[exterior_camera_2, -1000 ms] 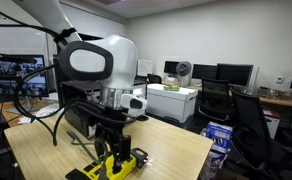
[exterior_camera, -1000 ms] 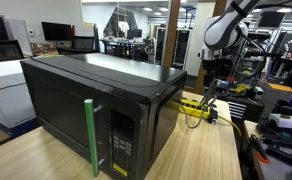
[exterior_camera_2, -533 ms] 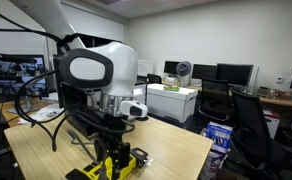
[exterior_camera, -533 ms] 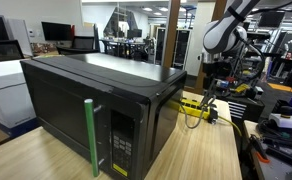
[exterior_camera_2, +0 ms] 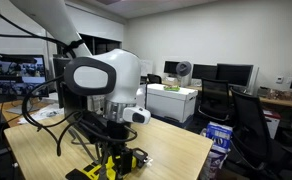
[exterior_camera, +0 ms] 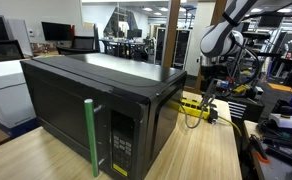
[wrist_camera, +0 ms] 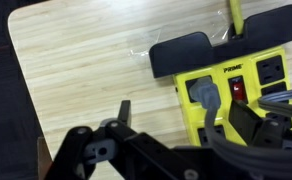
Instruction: Unplug the gray plug from the extension cable and put it on the table
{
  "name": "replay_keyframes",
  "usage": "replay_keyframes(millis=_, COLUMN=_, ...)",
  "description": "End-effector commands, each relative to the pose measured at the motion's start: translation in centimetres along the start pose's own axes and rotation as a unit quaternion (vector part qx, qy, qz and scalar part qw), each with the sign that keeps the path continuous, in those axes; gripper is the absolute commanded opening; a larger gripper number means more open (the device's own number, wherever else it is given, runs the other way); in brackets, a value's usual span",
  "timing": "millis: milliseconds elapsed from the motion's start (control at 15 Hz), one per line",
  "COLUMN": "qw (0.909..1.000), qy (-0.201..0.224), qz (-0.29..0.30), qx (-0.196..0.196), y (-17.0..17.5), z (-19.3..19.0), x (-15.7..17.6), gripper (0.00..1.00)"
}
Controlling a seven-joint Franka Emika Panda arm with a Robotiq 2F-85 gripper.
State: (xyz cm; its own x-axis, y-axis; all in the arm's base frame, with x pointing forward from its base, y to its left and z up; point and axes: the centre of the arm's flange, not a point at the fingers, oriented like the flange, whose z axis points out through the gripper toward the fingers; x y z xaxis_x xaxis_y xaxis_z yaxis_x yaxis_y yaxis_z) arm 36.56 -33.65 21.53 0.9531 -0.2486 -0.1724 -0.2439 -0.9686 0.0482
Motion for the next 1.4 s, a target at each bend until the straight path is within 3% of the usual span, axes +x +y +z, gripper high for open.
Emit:
replay_keyframes(millis=0, qw=0.9998, qy=0.015, qz=0.003, qx=0.009, y=0.6, z=1.3, x=0.4, gripper=1.0)
replay_keyframes(millis=400, qw=0.9996, qy=0.007, qz=0.009, qx=0.024, y=-1.2, z=1.4, x=0.5, gripper=1.0)
replay_keyframes(millis=467, qw=0.9996, qy=0.008, qz=0.012, qx=0.025, y=-1.5, z=1.2, x=0.7, gripper=0.79)
replay_keyframes(millis=1000, qw=0.9985, qy=-0.027, qz=0.044, qx=0.016, y=-2.0, z=1.3, x=0.6, gripper=0.23)
replay_keyframes(millis=1200, qw=0.9972, qy=-0.058, qz=0.047, qx=-0.004, y=-2.4, z=1.2, x=0.6, gripper=0.04)
replay_keyframes(millis=1333, qw=0.9967, qy=-0.063, qz=0.049, qx=-0.014, y=-2.8, z=1.0, x=1.1, gripper=0.07)
